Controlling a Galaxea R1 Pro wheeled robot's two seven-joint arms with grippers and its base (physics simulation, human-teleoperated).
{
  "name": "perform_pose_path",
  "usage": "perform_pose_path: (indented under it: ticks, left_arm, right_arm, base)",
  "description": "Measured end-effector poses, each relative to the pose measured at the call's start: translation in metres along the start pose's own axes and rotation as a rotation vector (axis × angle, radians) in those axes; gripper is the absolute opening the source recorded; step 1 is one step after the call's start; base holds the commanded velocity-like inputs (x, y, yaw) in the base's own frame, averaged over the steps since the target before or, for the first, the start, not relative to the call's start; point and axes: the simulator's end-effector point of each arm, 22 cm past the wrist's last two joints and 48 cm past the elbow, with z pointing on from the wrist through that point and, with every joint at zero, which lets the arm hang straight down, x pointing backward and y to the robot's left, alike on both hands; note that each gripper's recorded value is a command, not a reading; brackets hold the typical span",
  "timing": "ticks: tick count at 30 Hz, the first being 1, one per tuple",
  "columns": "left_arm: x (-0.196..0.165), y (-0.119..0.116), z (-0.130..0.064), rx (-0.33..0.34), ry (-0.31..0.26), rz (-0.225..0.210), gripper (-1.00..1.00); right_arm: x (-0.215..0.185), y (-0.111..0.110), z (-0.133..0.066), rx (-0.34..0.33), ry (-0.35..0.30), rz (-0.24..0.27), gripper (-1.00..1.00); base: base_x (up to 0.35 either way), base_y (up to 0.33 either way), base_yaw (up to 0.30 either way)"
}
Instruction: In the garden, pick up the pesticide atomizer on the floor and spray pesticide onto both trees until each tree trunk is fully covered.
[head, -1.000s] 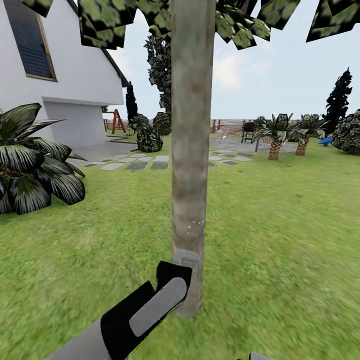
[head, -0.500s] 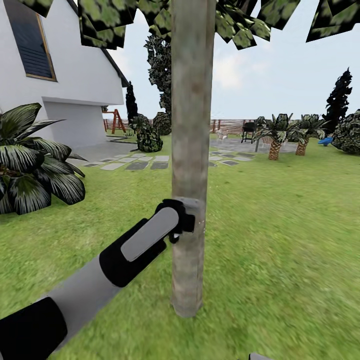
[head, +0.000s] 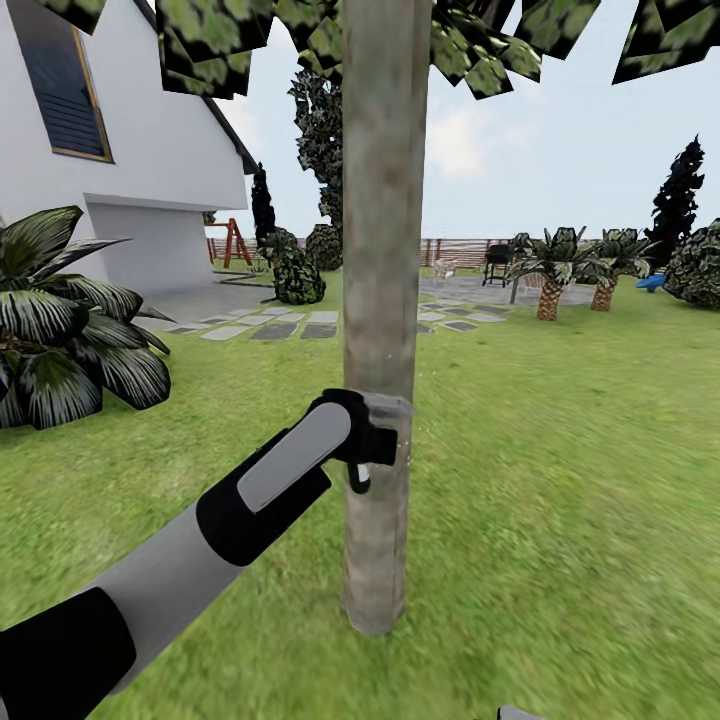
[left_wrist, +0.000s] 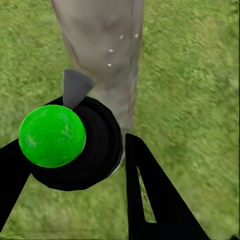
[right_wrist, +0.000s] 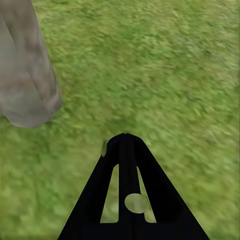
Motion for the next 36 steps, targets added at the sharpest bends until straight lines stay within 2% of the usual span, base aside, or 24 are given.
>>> perform_pose_path:
  ticks: [2, 6, 8, 11, 14, 16, 18, 21, 24, 28, 36]
  left_arm:
    - [0.007, -0.012, 0.000, 0.053, 0.029, 0.021, -1.00]
    - [0.012, -0.033, -0.002, 0.164, 0.048, 0.065, -1.00]
    - [0.013, -0.038, -0.003, 0.187, 0.051, 0.074, -1.00]
    - [0.015, -0.038, -0.002, 0.188, 0.053, 0.078, -1.00]
    - [0.017, -0.037, 0.001, 0.186, 0.058, 0.071, -1.00]
    - [0.033, -0.038, 0.008, 0.190, 0.089, 0.055, -1.00]
    - [0.042, -0.029, 0.015, 0.154, 0.092, 0.041, -1.00]
    - [0.038, 0.001, 0.026, 0.017, 0.030, -0.036, -1.00]
    - [0.038, 0.011, 0.029, -0.031, 0.005, -0.071, -1.00]
    - [0.042, 0.015, 0.032, -0.047, 0.002, -0.087, -1.00]
    - [0.045, 0.013, 0.033, -0.041, 0.006, -0.090, -1.00]
  right_arm:
    - [0.000, 0.000, 0.000, 0.000, 0.000, -0.001, -1.00]
    - [-0.001, 0.000, 0.000, -0.001, -0.001, -0.001, -1.00]
    - [-0.001, 0.000, 0.000, -0.001, -0.002, -0.001, -1.00]
    - [0.000, 0.000, 0.000, -0.001, -0.001, -0.002, -1.00]
    - [0.000, 0.000, 0.000, -0.001, -0.001, -0.002, -1.00]
    - [0.000, 0.000, 0.000, -0.001, -0.001, -0.002, -1.00]
    - [0.000, 0.000, 0.000, -0.001, -0.001, -0.002, -1.00]
    - [0.000, 0.000, 0.000, -0.001, -0.001, -0.002, -1.00]
    - [0.000, 0.000, 0.000, -0.001, -0.001, -0.002, -1.00]
    - [-0.001, 0.000, 0.000, -0.001, -0.002, -0.002, -1.00]
    - [-0.001, 0.000, 0.000, -0.001, -0.001, -0.002, -1.00]
  base:
    - [0.000, 0.000, 0.000]
    - [0.000, 0.000, 0.000]
    - [0.000, 0.000, 0.000]
    - [0.000, 0.000, 0.000]
    - [0.000, 0.000, 0.000]
    - [0.000, 0.000, 0.000]
    - [0.000, 0.000, 0.000]
    - [0.000, 0.000, 0.000]
    - [0.000, 0.000, 0.000]
    - [0.000, 0.000, 0.000]
    - [0.000, 0.000, 0.000]
